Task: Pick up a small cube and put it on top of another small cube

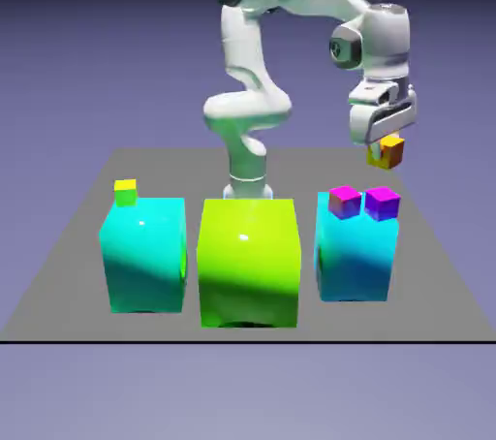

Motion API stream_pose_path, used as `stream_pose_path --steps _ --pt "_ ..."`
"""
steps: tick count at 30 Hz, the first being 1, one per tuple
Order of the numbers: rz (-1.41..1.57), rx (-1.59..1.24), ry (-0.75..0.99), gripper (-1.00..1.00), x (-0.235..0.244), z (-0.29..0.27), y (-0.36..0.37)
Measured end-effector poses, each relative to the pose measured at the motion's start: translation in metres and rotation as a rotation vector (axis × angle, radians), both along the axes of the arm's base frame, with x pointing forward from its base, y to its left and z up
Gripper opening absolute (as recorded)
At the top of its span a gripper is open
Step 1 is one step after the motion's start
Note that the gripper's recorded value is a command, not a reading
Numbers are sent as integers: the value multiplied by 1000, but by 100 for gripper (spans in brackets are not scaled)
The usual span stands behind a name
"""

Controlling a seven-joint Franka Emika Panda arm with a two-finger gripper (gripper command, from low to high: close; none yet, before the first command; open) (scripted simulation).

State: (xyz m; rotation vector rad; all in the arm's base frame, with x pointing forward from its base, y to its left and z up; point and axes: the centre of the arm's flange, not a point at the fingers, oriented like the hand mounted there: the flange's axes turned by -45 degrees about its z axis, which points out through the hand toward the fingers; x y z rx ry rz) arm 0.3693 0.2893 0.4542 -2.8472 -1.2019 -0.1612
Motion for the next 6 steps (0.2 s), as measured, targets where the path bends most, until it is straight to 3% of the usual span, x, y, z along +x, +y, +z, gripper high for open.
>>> stream_pose_path --steps 3,4,6 --pt "0 0 0 -100 2 -48 2" --pt "0 0 0 100 2 -54 3" --pt "0 -2 -2 100 2 -54 3"
